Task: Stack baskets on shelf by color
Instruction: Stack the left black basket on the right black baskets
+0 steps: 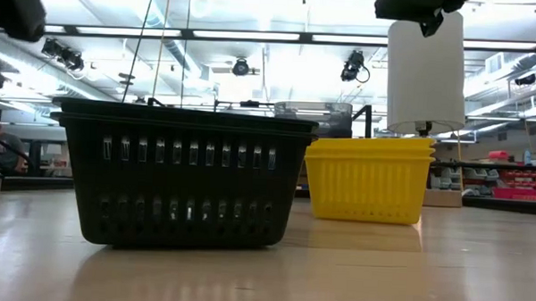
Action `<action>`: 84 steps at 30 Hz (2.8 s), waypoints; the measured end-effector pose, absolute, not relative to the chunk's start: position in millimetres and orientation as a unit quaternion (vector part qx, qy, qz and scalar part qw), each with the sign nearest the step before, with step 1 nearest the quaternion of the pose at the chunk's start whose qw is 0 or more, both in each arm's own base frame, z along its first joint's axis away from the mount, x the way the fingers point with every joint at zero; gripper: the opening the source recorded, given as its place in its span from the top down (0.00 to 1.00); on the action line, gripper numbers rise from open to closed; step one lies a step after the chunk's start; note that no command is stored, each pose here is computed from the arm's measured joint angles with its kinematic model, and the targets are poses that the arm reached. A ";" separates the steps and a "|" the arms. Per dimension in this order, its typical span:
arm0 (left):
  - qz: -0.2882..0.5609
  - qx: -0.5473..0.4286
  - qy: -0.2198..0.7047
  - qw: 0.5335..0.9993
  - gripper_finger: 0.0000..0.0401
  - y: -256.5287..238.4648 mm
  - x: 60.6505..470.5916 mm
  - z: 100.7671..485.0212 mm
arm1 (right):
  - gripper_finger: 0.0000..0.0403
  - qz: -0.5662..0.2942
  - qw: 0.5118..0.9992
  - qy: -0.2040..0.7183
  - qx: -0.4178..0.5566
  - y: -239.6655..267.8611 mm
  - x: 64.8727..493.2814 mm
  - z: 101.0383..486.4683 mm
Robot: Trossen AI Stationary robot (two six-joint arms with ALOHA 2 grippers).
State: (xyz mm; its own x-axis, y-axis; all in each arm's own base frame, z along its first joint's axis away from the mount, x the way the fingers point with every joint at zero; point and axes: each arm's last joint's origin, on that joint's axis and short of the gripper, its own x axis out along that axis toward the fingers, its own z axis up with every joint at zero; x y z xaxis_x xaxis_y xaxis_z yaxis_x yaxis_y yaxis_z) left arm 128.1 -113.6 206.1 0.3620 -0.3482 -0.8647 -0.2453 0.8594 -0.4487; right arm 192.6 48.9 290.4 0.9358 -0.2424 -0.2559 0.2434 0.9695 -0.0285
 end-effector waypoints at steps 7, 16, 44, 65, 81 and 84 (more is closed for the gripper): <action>0.018 -0.236 0.617 0.751 0.49 -124.4 132.0 184.5 | 0.81 -0.123 0.984 0.129 0.003 48.9 192.9 290.6; 0.056 -0.215 0.661 0.717 0.57 -131.9 138.8 161.8 | 0.81 -0.123 0.984 0.127 0.004 49.0 193.0 291.0; 0.087 -0.208 0.588 0.777 0.99 -124.6 189.7 239.0 | 0.81 -0.134 0.983 0.126 0.001 48.4 193.0 290.9; 0.040 -0.089 0.446 0.890 0.99 -109.9 289.3 278.5 | 0.81 -0.130 0.983 0.128 -0.013 48.5 193.0 291.0; 0.063 -0.050 0.462 0.883 0.99 -112.1 311.8 269.8 | 0.81 -0.128 0.984 0.124 -0.013 48.7 193.2 291.8; 0.066 -0.044 0.474 0.877 0.99 -113.3 315.5 261.2 | 0.81 -0.127 0.984 0.125 -0.013 48.9 193.2 291.8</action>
State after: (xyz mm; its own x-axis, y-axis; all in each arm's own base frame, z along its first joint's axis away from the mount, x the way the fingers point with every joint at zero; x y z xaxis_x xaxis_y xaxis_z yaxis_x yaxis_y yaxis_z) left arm 315.5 -113.3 261.2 0.5412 0.0744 -0.8376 -0.1585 0.9872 -0.0147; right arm 193.2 48.9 291.8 0.9365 -0.2535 -0.2423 0.2469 0.9673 -0.0579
